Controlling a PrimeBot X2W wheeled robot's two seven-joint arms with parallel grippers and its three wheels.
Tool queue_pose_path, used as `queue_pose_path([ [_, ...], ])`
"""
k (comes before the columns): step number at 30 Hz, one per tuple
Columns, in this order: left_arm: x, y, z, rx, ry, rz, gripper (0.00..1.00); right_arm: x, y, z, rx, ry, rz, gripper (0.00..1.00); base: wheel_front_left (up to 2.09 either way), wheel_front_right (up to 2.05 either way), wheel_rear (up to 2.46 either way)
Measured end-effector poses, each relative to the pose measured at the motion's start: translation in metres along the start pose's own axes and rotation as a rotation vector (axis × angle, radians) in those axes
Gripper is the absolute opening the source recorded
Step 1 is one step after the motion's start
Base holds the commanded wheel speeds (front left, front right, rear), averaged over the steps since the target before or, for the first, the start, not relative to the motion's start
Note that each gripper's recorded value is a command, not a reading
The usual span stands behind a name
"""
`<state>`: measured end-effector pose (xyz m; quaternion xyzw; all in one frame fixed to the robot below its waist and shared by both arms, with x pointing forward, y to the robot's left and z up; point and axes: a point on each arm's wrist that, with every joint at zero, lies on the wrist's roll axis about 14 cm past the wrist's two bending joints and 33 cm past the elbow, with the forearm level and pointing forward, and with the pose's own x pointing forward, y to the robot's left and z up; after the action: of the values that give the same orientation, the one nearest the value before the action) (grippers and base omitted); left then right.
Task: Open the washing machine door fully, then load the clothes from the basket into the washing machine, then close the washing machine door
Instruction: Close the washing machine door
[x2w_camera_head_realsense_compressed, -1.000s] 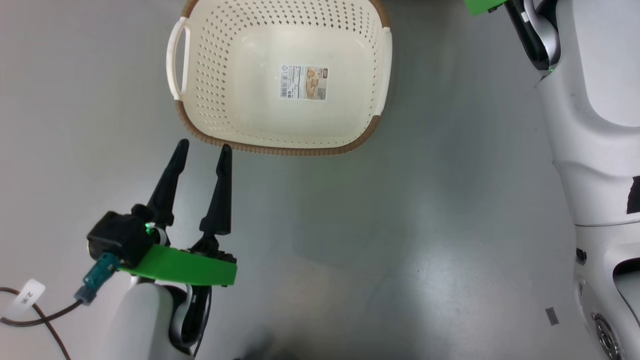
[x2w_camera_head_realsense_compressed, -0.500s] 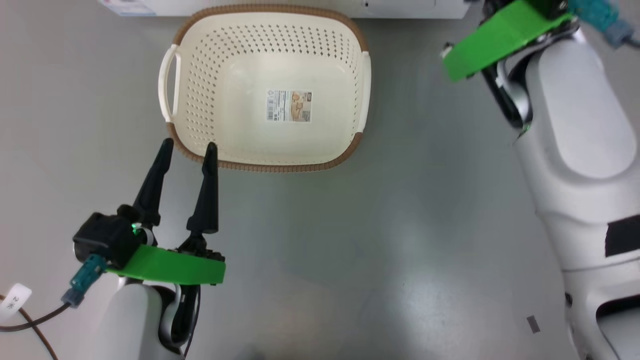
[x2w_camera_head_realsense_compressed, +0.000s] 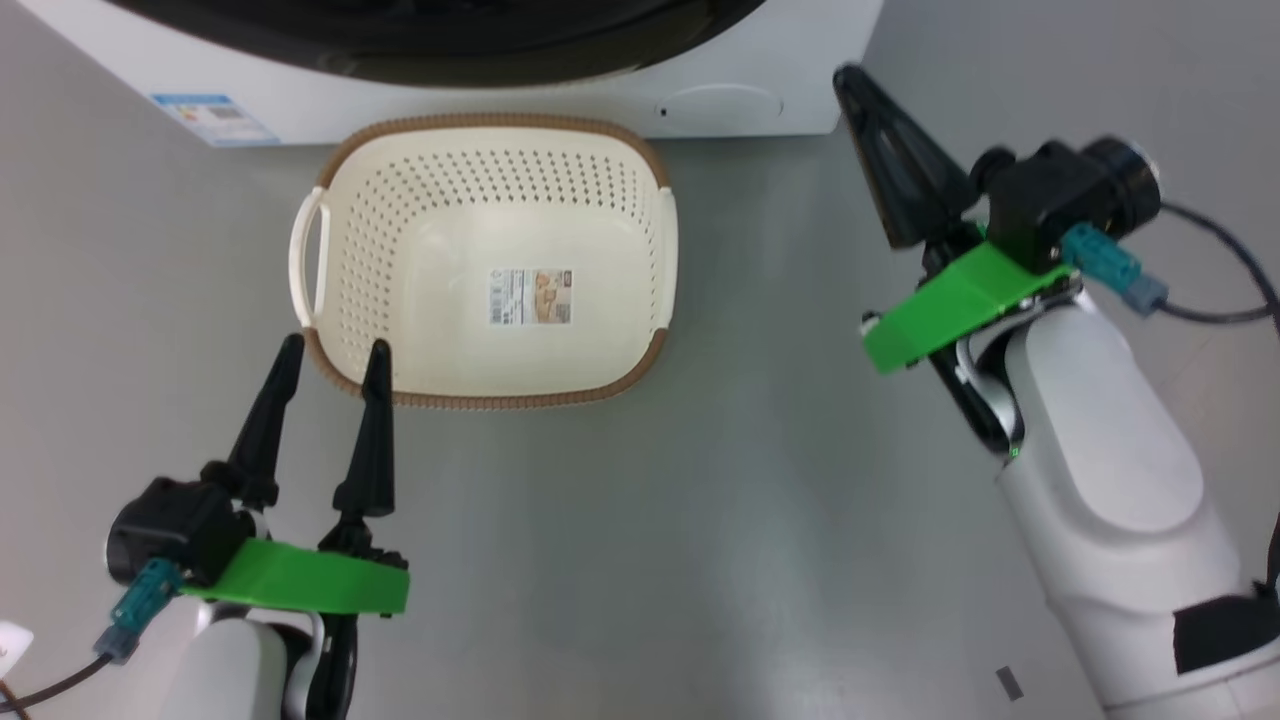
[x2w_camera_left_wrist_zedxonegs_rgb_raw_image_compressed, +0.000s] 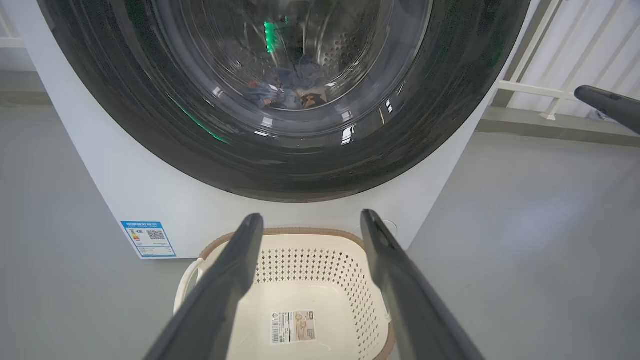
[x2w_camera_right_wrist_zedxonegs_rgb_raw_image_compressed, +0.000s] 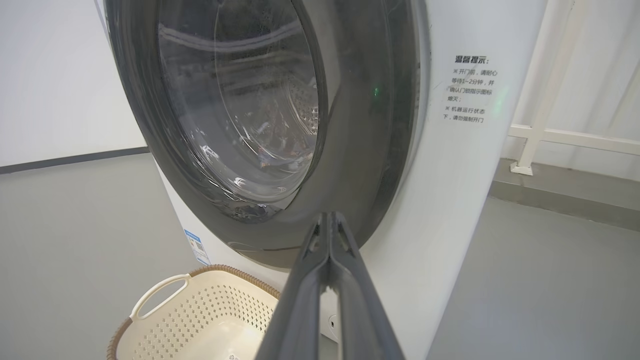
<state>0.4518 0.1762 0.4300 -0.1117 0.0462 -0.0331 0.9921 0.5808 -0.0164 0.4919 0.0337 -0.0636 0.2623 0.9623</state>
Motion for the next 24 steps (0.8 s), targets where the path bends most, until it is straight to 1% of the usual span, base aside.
queue_pose_path([
  [10, -0.022, -0.005, 0.015, 0.008, -0.027, -0.008, 1.00, -0.064, 0.006, 0.007, -0.006, 0.053, -0.047, 0.00, 0.00, 0.00, 0.00],
  [18, -0.039, -0.014, 0.027, 0.017, -0.053, -0.025, 1.00, -0.118, 0.008, 0.013, 0.015, 0.083, -0.122, 0.00, 0.00, 0.00, 0.00],
  [24, -0.051, -0.018, 0.031, 0.023, -0.061, -0.035, 1.00, -0.146, 0.005, 0.026, 0.012, 0.068, -0.177, 0.00, 0.00, 0.00, 0.00],
])
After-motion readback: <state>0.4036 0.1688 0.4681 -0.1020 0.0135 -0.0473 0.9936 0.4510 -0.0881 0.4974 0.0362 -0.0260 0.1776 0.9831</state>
